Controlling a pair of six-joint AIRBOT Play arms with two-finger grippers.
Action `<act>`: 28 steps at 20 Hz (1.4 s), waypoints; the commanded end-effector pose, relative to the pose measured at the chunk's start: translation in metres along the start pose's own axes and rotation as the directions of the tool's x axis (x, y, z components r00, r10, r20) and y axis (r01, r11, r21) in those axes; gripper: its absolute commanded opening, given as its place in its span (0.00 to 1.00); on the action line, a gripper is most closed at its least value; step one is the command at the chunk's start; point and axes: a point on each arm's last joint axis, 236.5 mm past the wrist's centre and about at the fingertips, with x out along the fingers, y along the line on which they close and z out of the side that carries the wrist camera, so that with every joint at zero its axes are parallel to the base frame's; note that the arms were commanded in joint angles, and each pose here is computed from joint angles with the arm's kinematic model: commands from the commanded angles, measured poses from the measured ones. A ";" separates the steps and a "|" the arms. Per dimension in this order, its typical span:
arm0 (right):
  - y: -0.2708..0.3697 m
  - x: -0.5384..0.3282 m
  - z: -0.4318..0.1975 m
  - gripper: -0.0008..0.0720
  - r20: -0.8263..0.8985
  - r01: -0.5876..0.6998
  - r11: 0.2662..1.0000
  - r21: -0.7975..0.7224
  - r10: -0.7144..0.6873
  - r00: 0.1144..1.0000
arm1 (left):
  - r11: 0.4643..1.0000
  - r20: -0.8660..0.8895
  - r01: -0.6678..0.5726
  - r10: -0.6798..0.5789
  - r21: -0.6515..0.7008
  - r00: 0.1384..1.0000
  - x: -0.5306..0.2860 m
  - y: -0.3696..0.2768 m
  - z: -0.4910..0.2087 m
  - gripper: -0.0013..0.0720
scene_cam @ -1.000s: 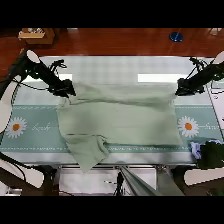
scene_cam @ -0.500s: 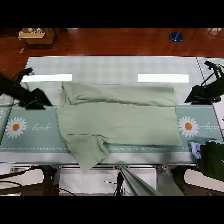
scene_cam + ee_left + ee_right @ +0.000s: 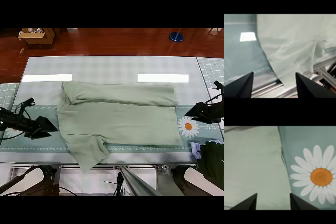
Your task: Fold the shirts.
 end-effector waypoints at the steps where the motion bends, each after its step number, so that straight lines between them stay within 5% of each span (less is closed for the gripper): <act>1: 0.000 0.001 -0.002 0.70 0.038 -0.038 0.999 0.034 0.037 0.999 | 0.999 -0.013 -0.032 0.032 0.023 0.999 0.027 0.005 -0.008 0.86; 11: 0.005 0.001 -0.007 0.70 0.018 -0.061 0.998 0.031 0.060 0.998 | 1.000 -0.049 -0.006 0.007 0.017 0.999 0.078 -0.005 -0.001 0.84; 12: 0.006 0.000 -0.009 0.70 0.011 -0.063 0.998 0.031 0.063 0.998 | 1.000 -0.055 0.003 -0.002 0.023 0.998 0.084 -0.011 0.000 0.78; 14: 0.008 -0.001 -0.011 0.70 0.005 -0.066 0.997 0.028 0.066 0.998 | 0.999 -0.093 -0.004 0.008 0.052 0.996 0.093 -0.015 -0.006 0.18; 16: 0.007 -0.006 -0.012 0.70 0.017 -0.049 0.999 0.020 0.049 0.999 | 0.997 -0.111 0.005 0.004 0.081 0.994 0.093 -0.017 -0.010 0.07; 20: -0.015 0.003 -0.044 0.82 -0.056 -0.019 0.994 0.106 0.025 0.998 | 0.998 -0.108 0.026 -0.019 0.063 0.994 0.085 -0.014 -0.011 0.07; 28: -0.028 0.049 -0.102 0.84 -0.181 -0.037 0.978 0.206 0.075 0.981 | 0.997 -0.100 0.038 -0.031 0.069 0.994 0.082 -0.012 -0.010 0.07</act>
